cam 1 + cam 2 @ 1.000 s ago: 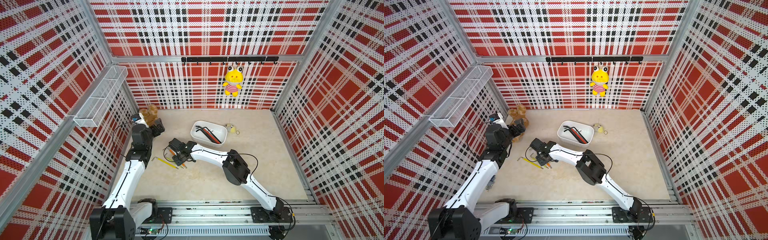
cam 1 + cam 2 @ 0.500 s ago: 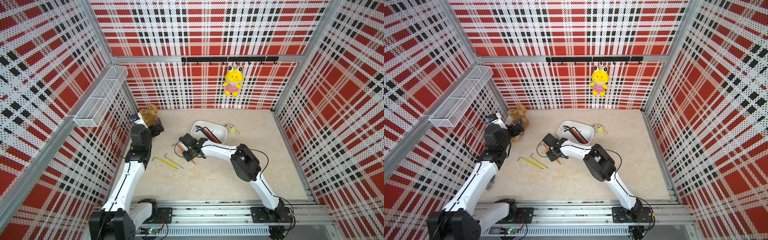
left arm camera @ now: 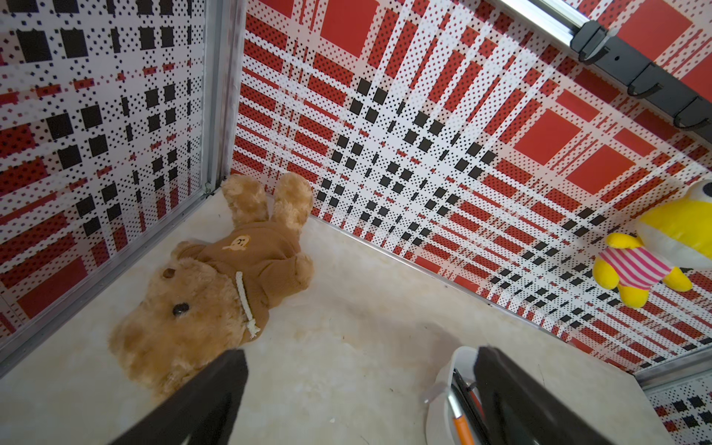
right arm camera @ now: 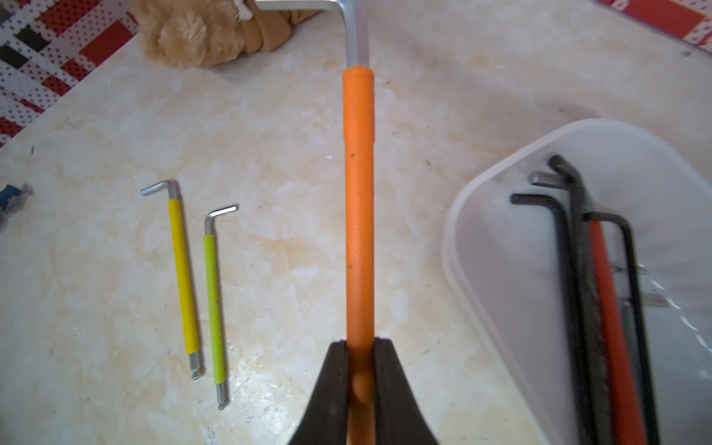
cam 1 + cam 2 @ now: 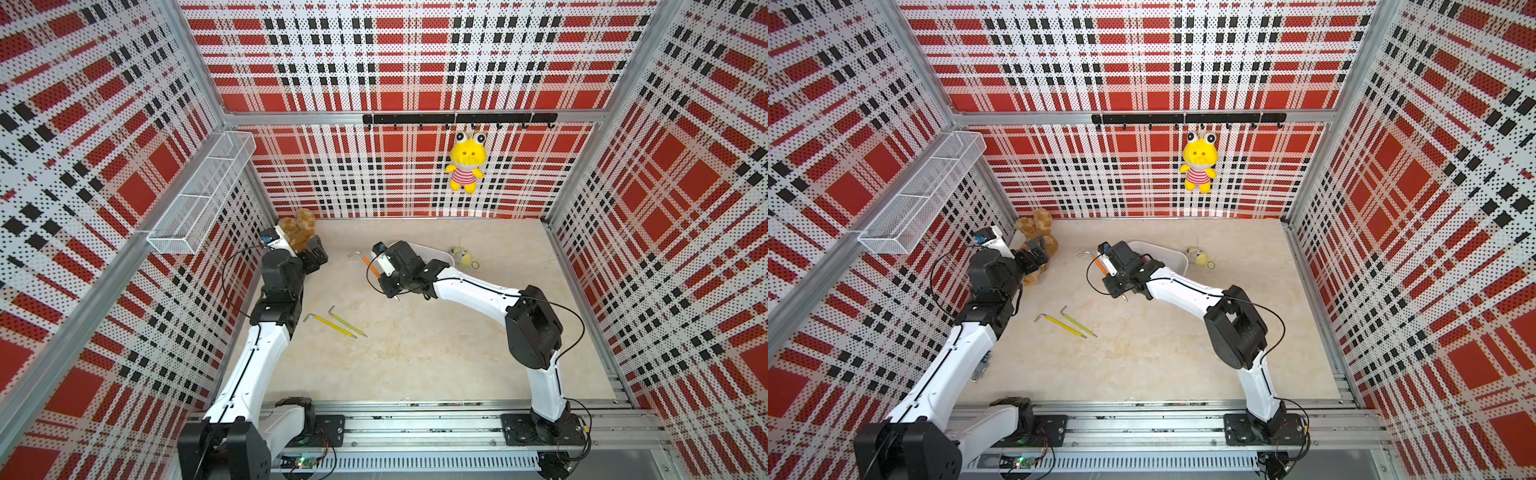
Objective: Put the hex key on the desktop into the storage box
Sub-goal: Place the Allen key in the storage box.
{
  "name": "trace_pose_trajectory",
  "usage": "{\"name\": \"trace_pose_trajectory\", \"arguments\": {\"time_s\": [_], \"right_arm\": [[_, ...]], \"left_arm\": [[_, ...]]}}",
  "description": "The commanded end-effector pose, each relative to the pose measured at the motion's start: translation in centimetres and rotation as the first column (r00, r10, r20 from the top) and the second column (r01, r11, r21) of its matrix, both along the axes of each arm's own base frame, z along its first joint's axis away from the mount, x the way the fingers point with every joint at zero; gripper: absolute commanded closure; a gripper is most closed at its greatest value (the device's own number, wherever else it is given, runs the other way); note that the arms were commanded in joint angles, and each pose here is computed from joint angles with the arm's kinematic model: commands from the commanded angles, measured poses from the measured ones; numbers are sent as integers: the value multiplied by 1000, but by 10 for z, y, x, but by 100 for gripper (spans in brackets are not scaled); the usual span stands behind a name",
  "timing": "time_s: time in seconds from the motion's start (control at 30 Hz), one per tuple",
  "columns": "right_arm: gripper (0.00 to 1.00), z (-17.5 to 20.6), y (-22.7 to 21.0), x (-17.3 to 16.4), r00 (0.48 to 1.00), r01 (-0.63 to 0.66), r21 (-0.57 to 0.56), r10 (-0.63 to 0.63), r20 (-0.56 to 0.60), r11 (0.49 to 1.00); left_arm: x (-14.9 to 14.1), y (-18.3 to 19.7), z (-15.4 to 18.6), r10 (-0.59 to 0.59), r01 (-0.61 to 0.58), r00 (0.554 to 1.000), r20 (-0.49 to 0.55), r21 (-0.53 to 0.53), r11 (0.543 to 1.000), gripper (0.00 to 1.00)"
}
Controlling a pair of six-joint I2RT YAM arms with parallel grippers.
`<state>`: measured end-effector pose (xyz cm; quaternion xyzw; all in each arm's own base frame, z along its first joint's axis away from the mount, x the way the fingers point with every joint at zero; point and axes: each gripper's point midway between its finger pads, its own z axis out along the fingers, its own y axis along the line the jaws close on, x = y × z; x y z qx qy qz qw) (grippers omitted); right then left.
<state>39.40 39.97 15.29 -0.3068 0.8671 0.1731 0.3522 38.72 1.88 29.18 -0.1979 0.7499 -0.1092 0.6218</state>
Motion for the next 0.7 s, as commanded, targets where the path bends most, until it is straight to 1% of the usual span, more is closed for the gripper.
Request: {"name": "trace_pose_trajectory", "arguments": {"time_s": [0.0, 0.17, 0.4, 0.67], "right_arm": [[100, 32, -28, 22, 995, 50, 25, -52, 81, 998], [100, 29, -65, 39, 992, 95, -49, -90, 93, 994], [100, 14, -91, 54, 986, 146, -160, -130, 106, 976], [100, -25, -105, 59, 986, 168, -227, -164, 34, 959]], "left_arm": [[-3, 6, 6, 22, -22, 999, 24, 5, 1000, 1], [-2, 6, 5, 18, -18, 1000, 22, 5, 1000, 1], [0, 6, 4, 14, -14, 1000, 20, 1, 1000, 1], [2, 6, 4, 9, -9, 1000, 19, -1, 1000, 1]]}}
